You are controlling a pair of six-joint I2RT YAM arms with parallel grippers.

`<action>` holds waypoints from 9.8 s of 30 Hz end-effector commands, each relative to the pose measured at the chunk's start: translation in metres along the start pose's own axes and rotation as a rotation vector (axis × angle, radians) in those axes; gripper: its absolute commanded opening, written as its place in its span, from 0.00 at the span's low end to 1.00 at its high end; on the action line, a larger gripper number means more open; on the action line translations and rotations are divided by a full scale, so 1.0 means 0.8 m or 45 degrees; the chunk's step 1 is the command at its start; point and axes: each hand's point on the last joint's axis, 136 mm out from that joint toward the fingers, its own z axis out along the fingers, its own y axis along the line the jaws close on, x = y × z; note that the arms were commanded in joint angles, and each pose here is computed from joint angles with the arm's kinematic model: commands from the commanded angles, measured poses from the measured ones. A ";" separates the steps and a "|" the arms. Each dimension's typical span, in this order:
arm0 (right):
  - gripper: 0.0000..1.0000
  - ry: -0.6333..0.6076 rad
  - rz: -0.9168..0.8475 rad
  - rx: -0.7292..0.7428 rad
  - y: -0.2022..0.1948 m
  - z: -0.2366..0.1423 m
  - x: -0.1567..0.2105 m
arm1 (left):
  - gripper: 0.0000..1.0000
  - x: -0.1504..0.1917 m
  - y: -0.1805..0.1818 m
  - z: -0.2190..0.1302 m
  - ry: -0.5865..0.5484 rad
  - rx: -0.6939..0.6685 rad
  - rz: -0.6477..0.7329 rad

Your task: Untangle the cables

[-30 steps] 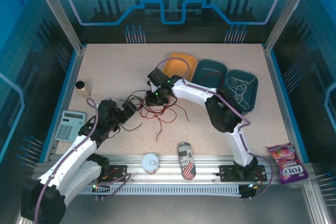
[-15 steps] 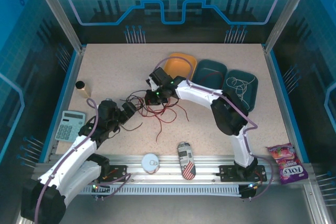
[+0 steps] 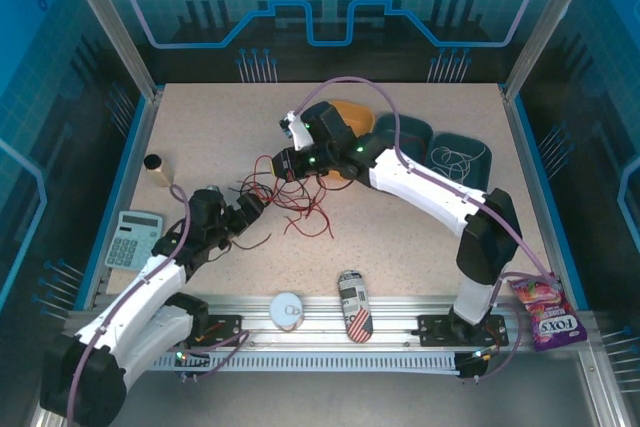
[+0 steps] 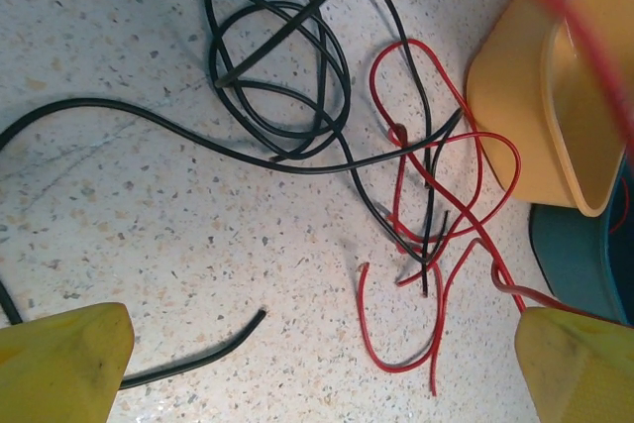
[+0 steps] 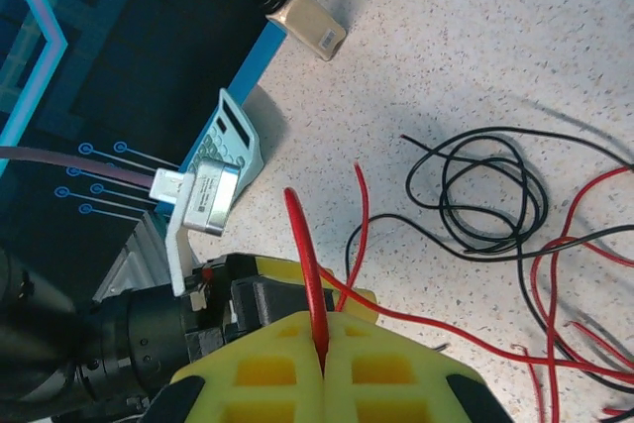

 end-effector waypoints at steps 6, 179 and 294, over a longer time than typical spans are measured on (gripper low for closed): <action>0.02 -0.121 -0.179 0.020 0.041 -0.054 -0.031 | 0.99 0.005 -0.011 0.007 0.054 0.056 0.040; 0.38 0.210 0.645 1.104 -0.436 -0.219 0.038 | 0.99 0.018 -0.021 0.018 0.171 0.072 0.070; 0.01 -0.625 -0.639 0.726 0.050 -0.208 -0.124 | 0.99 0.006 -0.048 -0.010 0.067 0.242 0.144</action>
